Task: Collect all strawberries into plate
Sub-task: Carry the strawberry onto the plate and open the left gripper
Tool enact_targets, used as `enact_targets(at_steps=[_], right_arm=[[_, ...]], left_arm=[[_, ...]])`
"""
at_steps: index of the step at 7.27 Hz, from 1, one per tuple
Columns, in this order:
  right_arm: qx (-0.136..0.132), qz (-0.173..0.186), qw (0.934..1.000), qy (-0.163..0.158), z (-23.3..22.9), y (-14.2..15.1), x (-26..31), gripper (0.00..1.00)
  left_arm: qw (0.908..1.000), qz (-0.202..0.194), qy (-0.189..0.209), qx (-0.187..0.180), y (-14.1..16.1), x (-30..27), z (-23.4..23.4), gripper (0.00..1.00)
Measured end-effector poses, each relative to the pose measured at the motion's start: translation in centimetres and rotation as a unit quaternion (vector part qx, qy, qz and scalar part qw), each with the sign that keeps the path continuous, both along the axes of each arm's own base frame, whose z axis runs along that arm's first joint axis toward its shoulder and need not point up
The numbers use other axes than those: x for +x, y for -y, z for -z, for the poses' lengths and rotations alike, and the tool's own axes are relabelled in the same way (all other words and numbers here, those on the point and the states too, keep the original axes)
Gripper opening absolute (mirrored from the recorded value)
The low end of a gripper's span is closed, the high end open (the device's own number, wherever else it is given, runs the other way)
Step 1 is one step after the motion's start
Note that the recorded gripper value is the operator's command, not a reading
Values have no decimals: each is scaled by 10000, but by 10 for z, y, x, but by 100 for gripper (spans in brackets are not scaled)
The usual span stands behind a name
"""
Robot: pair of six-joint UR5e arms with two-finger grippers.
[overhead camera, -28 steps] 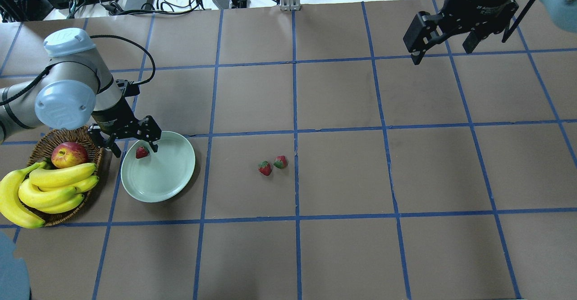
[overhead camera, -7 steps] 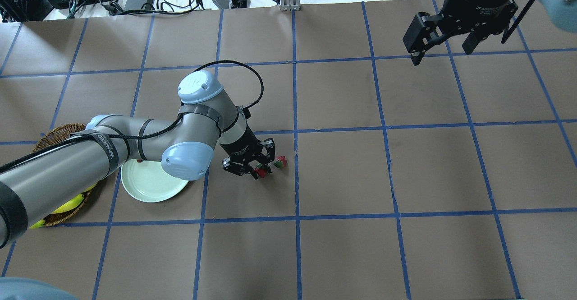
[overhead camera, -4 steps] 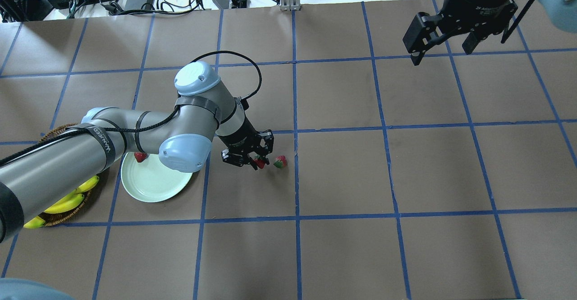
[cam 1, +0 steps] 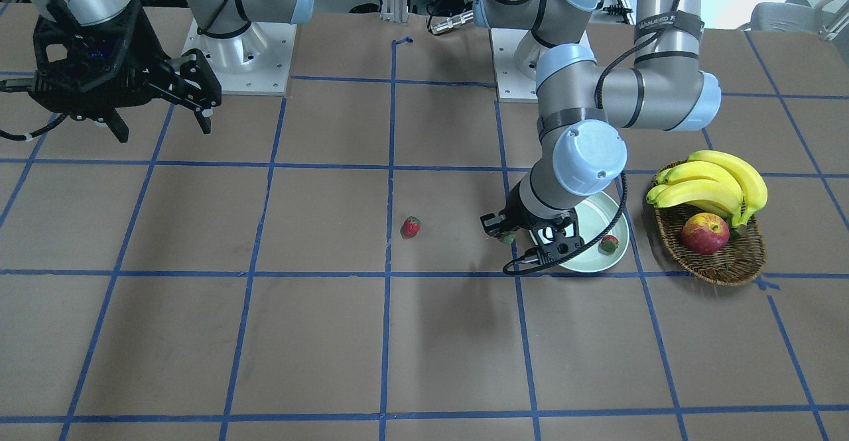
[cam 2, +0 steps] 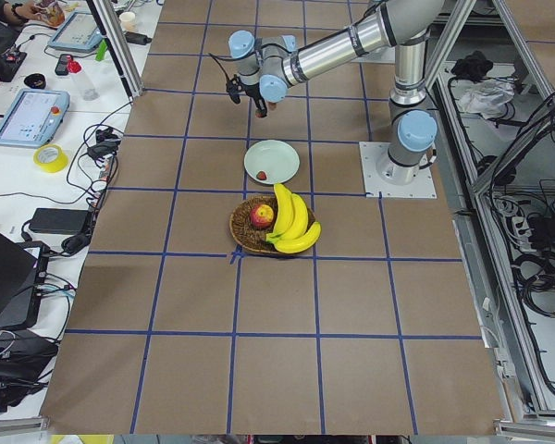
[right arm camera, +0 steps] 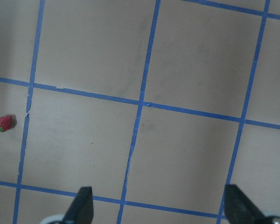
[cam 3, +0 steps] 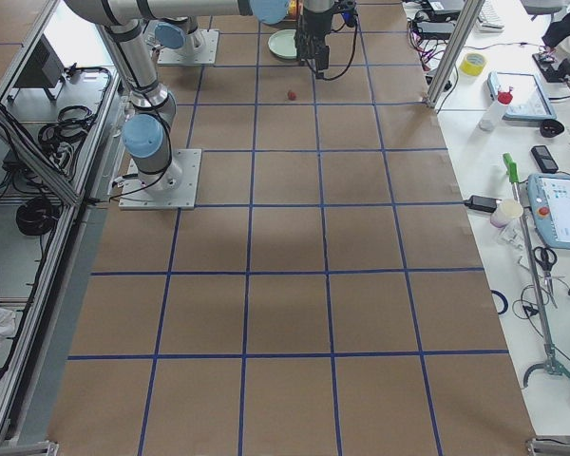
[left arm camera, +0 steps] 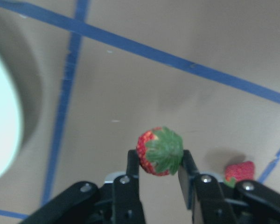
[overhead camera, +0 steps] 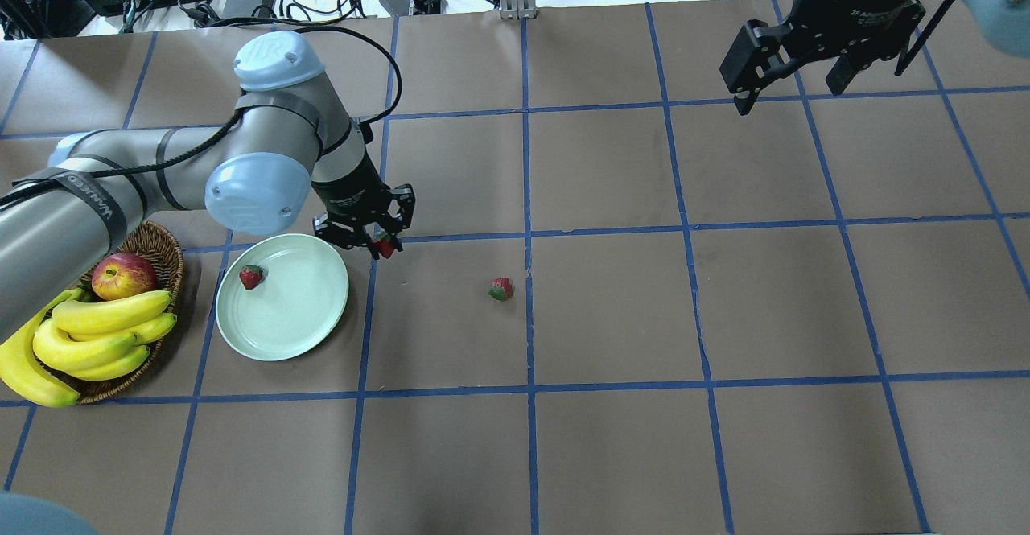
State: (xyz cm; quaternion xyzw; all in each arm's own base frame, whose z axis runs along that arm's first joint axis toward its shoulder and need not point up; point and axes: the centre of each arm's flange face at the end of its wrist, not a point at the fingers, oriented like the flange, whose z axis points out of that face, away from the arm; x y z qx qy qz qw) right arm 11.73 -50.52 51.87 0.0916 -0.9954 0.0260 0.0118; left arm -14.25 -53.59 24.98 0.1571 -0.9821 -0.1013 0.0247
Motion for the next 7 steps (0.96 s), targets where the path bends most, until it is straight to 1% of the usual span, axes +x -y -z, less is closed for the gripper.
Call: enact_targets(at_steps=[1, 3, 4, 5, 6, 7], right_arm=[[0, 1, 10000, -2, 0, 0, 0, 100], [-5, 0, 10000, -1, 0, 0, 0, 100], [-4, 0, 10000, -2, 0, 0, 0, 100], [-3, -1, 10000, -2, -1, 0, 0, 100], [-3, 1, 10000, -4, -1, 0, 0, 100], [-3, 2, 10000, -5, -1, 0, 0, 100]], left_arm=[[9998, 167, 109, 55, 4, 32, -4, 0], [9988, 421, 81, 220, 2, 91, 5, 0], [9983, 486, 36, 316, -2, 117, 13, 11], [9977, 554, -28, 391, -6, 136, 21, 60], [9974, 563, -75, 446, -10, 147, 26, 100], [9974, 541, -98, 471, -12, 151, 29, 100]])
